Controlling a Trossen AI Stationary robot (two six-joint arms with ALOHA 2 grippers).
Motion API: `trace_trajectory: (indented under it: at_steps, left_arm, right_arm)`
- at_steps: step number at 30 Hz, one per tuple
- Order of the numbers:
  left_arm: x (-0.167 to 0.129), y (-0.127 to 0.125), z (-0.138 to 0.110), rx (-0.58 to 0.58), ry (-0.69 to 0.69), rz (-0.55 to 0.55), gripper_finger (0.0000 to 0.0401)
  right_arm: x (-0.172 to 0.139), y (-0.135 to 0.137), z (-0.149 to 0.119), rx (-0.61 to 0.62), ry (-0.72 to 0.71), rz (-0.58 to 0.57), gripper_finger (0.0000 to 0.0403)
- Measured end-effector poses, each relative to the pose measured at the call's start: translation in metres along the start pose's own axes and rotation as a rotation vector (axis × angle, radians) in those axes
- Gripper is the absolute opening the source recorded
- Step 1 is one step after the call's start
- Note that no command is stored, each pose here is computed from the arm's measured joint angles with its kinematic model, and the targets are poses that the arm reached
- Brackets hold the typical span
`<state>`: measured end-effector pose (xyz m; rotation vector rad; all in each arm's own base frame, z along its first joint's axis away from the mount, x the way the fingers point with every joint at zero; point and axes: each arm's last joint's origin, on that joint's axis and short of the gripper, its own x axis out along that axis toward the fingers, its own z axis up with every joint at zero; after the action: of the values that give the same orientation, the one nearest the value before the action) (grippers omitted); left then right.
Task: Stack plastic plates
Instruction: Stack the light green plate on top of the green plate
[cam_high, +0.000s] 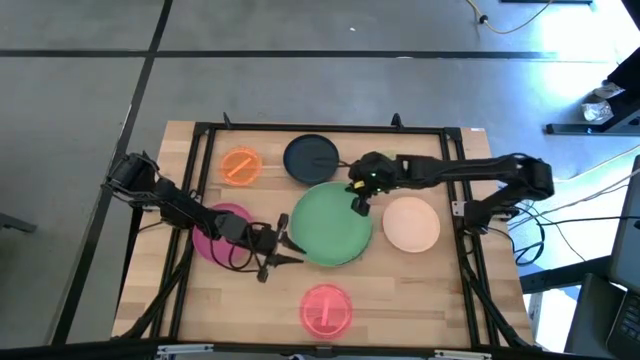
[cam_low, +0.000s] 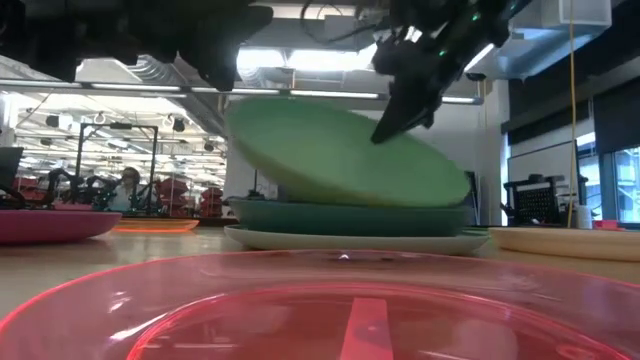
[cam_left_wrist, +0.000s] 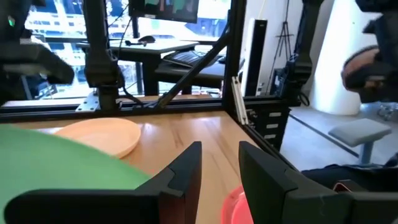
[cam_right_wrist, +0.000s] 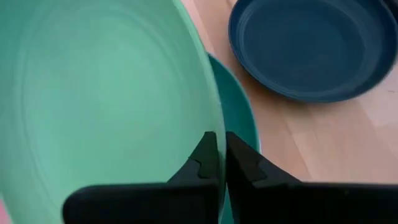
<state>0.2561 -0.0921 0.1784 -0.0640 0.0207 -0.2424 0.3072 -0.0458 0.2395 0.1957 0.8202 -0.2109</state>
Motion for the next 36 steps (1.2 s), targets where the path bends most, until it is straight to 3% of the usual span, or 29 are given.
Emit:
trace_trajectory:
  at_steps: [9, 19, 31, 36]
  left_arm:
    - [0.000, 0.000, -0.001, 0.001, 0.007, 0.003, 0.0100]
    - [0.000, 0.000, -0.001, 0.001, 0.009, 0.005, 0.0100]
    - [-0.001, -0.010, -0.012, -0.020, 0.100, 0.009, 0.0100]
    - [-0.001, -0.020, -0.032, -0.027, 0.175, 0.115, 0.0100]
  right_arm:
    - [0.028, -0.002, -0.014, -0.001, 0.130, -0.016, 0.0001]
    - [0.029, -0.002, -0.015, -0.006, 0.139, -0.025, 0.0007]
    - [0.031, -0.003, -0.016, -0.074, 0.144, -0.079, 0.0130]
    - [0.028, 0.016, -0.011, -0.137, 0.067, -0.076, 0.0144]
